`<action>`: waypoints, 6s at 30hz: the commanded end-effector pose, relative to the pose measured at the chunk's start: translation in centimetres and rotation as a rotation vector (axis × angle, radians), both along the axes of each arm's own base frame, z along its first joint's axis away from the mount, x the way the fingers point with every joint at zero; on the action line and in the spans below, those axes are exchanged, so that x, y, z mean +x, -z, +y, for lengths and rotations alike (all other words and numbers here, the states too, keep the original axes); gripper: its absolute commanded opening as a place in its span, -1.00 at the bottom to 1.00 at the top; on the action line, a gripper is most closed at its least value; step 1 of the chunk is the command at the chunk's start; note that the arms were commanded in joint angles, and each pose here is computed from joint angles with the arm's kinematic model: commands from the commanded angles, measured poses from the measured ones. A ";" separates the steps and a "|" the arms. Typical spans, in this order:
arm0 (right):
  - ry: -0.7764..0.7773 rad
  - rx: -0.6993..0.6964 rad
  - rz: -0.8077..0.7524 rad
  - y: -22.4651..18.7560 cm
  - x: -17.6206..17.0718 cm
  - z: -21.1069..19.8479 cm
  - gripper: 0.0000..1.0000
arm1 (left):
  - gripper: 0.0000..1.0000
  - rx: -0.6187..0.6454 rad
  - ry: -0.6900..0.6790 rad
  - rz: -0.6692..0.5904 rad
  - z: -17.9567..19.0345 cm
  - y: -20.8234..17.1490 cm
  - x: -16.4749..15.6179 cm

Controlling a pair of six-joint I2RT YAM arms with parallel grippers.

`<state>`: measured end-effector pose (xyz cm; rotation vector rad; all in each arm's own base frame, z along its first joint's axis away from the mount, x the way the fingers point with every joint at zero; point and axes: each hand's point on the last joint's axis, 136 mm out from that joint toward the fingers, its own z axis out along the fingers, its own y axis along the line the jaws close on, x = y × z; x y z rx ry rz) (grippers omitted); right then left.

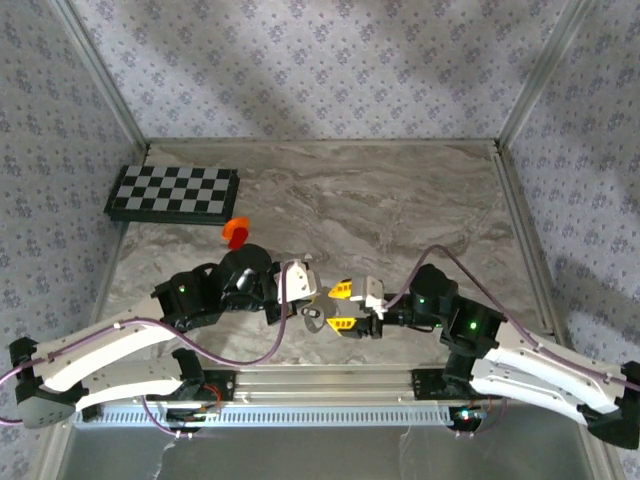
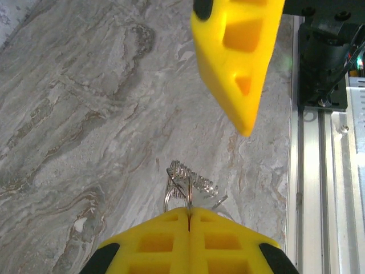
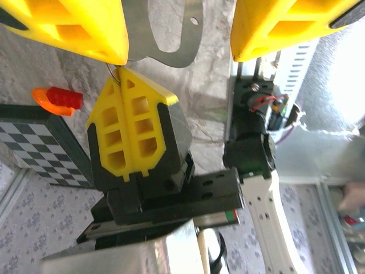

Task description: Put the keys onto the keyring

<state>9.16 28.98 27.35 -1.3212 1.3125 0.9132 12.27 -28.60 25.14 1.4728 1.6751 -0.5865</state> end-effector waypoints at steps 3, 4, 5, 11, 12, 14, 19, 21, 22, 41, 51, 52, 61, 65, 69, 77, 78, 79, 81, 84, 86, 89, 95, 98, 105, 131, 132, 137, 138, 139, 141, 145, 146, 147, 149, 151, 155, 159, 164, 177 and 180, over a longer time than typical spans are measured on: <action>0.098 -0.050 -0.111 -0.2 1.7 -0.3 0.05 | -1.00 -0.055 0.029 -0.041 0.3 -2.9 -0.7; 0.107 -0.053 -0.116 -0.3 1.9 -0.3 0.05 | -1.00 -0.059 0.031 -0.039 0.3 -3.0 -0.8; 0.118 -0.057 -0.122 -0.3 2.1 -0.4 0.05 | -1.00 -0.060 0.034 -0.038 0.3 -3.0 -0.8; 0.101 -0.077 -0.137 -0.1 2.4 0.2 0.02 | -1.00 -0.076 0.050 -0.032 0.0 -3.2 -1.1; 0.092 -0.078 -0.134 -0.1 2.5 0.4 0.01 | -1.00 -0.083 0.052 -0.032 -0.1 -3.4 -1.1; 0.083 -0.076 -0.132 -0.2 2.5 0.7 -0.01 | -1.00 -0.084 0.054 -0.029 -0.1 -3.4 -1.2; 0.069 -0.059 -0.130 -0.7 2.7 0.9 -0.08 | -1.00 -0.083 0.061 -0.025 -0.2 -3.3 -1.3; 0.068 -0.061 -0.127 -0.8 2.8 1.0 -0.10 | -1.00 -0.080 0.062 -0.023 -0.2 -3.2 -1.3; 0.065 -0.063 -0.126 -0.7 2.9 1.1 -0.11 | -1.00 -0.080 0.063 -0.023 -0.2 -3.2 -1.3; 0.031 -0.059 -0.099 -0.6 2.8 1.9 -0.46 | -1.00 -0.061 0.070 -0.004 -0.6 -2.8 -1.3; 0.044 -0.069 -0.104 -0.4 3.1 1.9 -0.79 | -1.00 -0.056 0.072 0.002 -0.6 -2.5 -1.4; 0.047 -0.071 -0.102 -0.3 3.1 1.9 -0.84 | -1.00 -0.054 0.071 0.003 -0.6 -2.4 -1.4; 0.070 -0.002 -0.085 -1.1 3.0 1.1 -1.00 | -0.36 -0.179 0.059 0.001 -0.5 -4.1 -1.7; 0.057 0.106 -0.022 -2.8 3.0 0.2 -1.00 | -0.29 -0.312 0.018 -0.065 0.8 -6.4 -1.5; 0.017 0.264 0.035 -5.7 2.7 -1.1 -1.00 | -0.34 -0.447 0.031 -0.083 1.6 -8.4 -2.1; -0.072 0.440 0.075 -8.6 1.9 -2.3 -1.00 | -0.42 -0.508 0.107 -0.044 0.1 -9.1 -3.0; -0.089 0.444 0.079 -8.7 1.6 -2.3 -1.00 | -0.42 -0.523 0.119 -0.046 -0.2 -9.4 -3.1; -0.098 0.448 0.082 -8.8 1.5 -2.3 -1.00 | -0.42 -0.537 0.128 -0.046 -0.4 -9.6 -3.1; -0.118 0.458 0.082 -9.2 1.1 -2.3 -1.00 | -0.44 -0.552 0.148 -0.047 -0.9 -9.9 -3.3; -0.141 0.471 0.082 -9.6 0.7 -2.4 -1.00 | -0.46 -0.554 0.155 -0.043 -1.3 -9.9 -3.2; -0.147 0.471 0.085 -9.6 0.6 -2.4 -1.00 | -0.48 -0.563 0.166 -0.038 -1.6 -10.1 -3.3; -0.148 0.472 0.085 -9.4 0.6 -2.4 -1.00 | -0.51 -0.582 0.186 -0.035 -1.7 -10.6 -3.6; -0.121 0.496 0.090 -9.6 1.0 -3.0 -1.00 | -0.04 -0.591 0.169 -0.061 -0.8 -11.4 -3.6; -0.096 0.509 0.097 -9.8 1.6 -3.4 -1.00 | 0.06 -0.602 0.164 -0.074 -0.1 -11.6 -3.8; -0.101 0.519 0.112 -9.8 1.9 -3.4 -1.00 | -0.23 -0.610 0.198 -0.057 -0.6 -11.7 -4.3; -0.164 0.479 0.140 -8.7 1.0 -2.9 -1.00 | -0.28 -0.660 0.201 -0.065 -3.0 -12.6 -3.2; -0.166 0.476 0.140 -8.6 1.0 -2.9 -1.00 | -0.29 -0.661 0.203 -0.064 -3.0 -12.6 -3.2; -0.167 0.475 0.140 -8.5 0.9 -2.9 -1.00 | -0.46 -0.655 0.210 -0.055 -3.3 -12.4 -3.2; -0.168 0.476 0.139 -8.5 0.9 -2.9 -1.00 | -0.50 -0.654 0.210 -0.054 -3.3 -12.4 -3.2; -0.169 0.476 0.141 -8.5 0.9 -2.9 -1.00 | -0.54 -0.652 0.210 -0.052 -3.4 -12.3 -3.2; -0.169 0.475 0.138 -8.5 0.9 -2.9 -1.00 | -0.60 -0.648 0.209 -0.051 -3.5 -12.2 -3.1; -0.168 0.470 0.142 -8.3 0.9 -2.8 -1.00 | -0.68 -0.646 0.212 -0.052 -3.6 -12.2 -3.1; -0.166 0.467 0.144 -8.2 0.9 -2.8 -1.00 | -0.72 -0.646 0.212 -0.051 -3.5 -12.2 -3.1; -0.166 0.466 0.143 -8.1 0.9 -2.8 -1.00 | -0.74 -0.644 0.212 -0.052 -3.6 -12.2 -3.1; -0.165 0.463 0.144 -8.0 0.9 -2.8 -1.00 | -0.81 -0.643 0.212 -0.051 -3.6 -12.2 -3.1; -0.165 0.459 0.145 -7.9 0.9 -2.7 -1.00 | -0.94 -0.640 0.211 -0.053 -3.6 -12.2 -3.1; -0.153 0.439 0.148 -7.6 1.0 -2.7 -1.00 | -1.00 -0.615 0.198 -0.062 -3.5 -12.0 -2.8; -0.114 0.399 0.138 -7.0 1.2 -2.9 -0.92 | -1.00 -0.564 0.175 -0.075 -3.2 -11.6 -2.5; -0.017 0.289 0.095 -5.5 1.6 -3.3 -0.31 | -1.00 -0.438 0.135 -0.090 -2.7 -10.1 -1.7; 0.084 0.111 -0.032 -3.4 1.7 -2.1 -0.17 | -1.00 -0.205 0.131 -0.028 -2.4 -6.9 -1.5; 0.089 0.084 -0.038 -3.1 1.8 -1.9 -0.20 | -1.00 -0.167 0.146 -0.002 -2.4 -6.3 -1.8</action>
